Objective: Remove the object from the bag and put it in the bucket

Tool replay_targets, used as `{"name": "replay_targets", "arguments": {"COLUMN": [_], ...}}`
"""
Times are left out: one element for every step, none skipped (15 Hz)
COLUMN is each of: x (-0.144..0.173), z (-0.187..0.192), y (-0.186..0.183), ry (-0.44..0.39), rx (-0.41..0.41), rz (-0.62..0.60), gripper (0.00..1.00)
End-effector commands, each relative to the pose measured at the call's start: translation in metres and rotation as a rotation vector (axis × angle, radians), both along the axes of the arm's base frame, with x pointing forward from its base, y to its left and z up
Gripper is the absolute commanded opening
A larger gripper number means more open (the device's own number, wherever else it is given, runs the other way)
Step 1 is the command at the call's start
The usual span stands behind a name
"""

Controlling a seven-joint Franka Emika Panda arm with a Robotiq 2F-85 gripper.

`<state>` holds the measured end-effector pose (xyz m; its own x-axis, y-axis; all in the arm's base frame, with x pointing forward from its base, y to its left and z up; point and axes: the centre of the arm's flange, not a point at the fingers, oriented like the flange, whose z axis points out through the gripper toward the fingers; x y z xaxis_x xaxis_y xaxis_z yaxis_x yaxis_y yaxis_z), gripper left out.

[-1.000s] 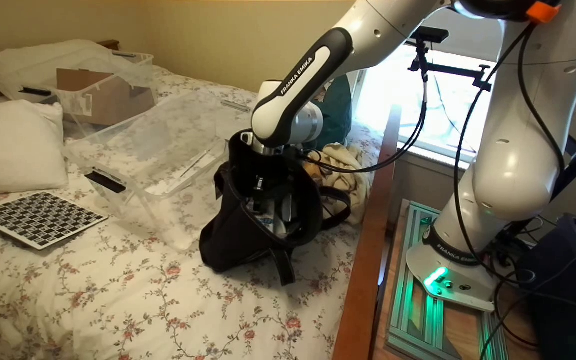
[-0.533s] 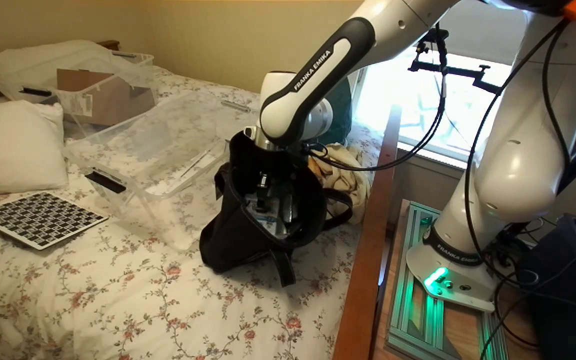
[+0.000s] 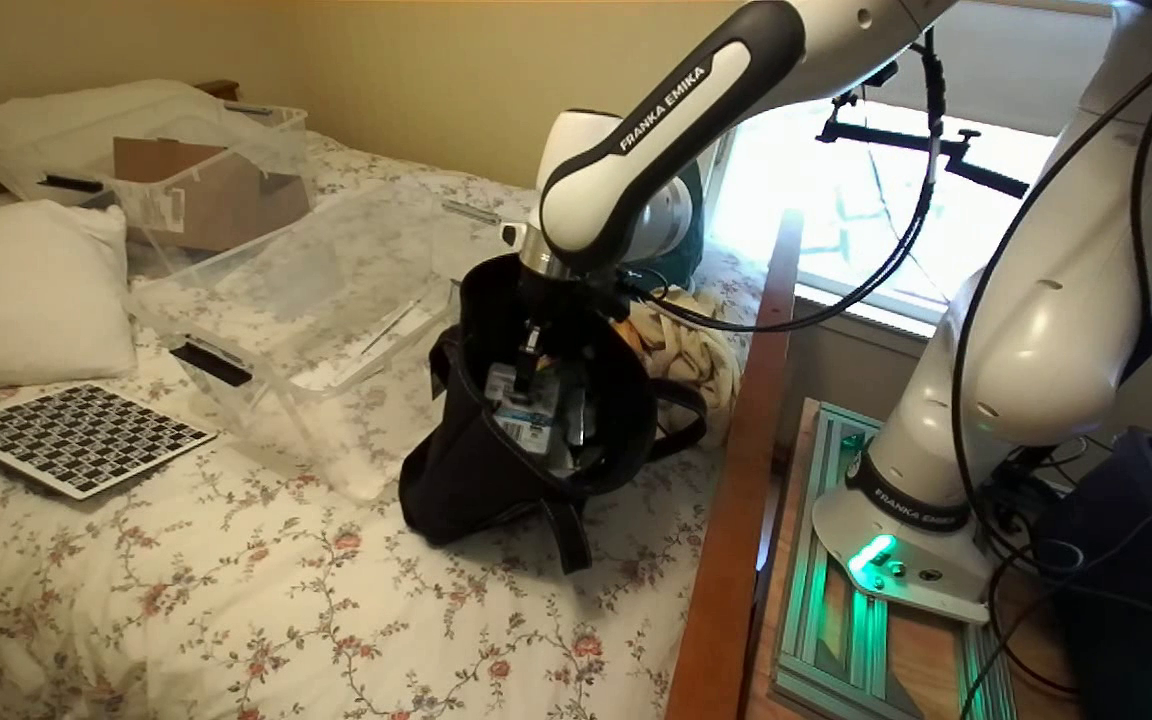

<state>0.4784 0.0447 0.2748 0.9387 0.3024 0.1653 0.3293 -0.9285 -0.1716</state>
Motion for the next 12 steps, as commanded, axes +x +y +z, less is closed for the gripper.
{"name": "replay_targets", "arguments": {"x": [-0.023, -0.025, -0.029, -0.031, -0.034, -0.036, -0.037, -0.039, -0.042, -0.043, -0.045, -0.047], "z": [0.023, 0.027, 0.033, 0.04, 0.046, 0.051, 0.057, 0.062, 0.069, 0.074, 0.08, 0.086], "y": [0.004, 0.006, 0.009, 0.013, 0.018, 0.022, 0.027, 0.031, 0.035, 0.039, 0.042, 0.044], "ry": [-0.05, -0.055, -0.06, -0.065, -0.069, -0.076, -0.084, -0.09, -0.095, -0.099, -0.105, -0.11], "rx": [-0.011, -0.013, -0.015, -0.019, -0.023, -0.025, -0.027, -0.034, -0.045, -0.057, -0.072, -0.088], "rz": [-0.04, -0.053, -0.059, -0.068, -0.069, -0.066, -0.067, -0.075, -0.089, -0.103, -0.118, -0.142], "gripper": [0.03, 0.03, 0.03, 0.03, 0.03, 0.03, 0.03, 0.03, 0.03, 0.03, 0.03, 0.03]}}
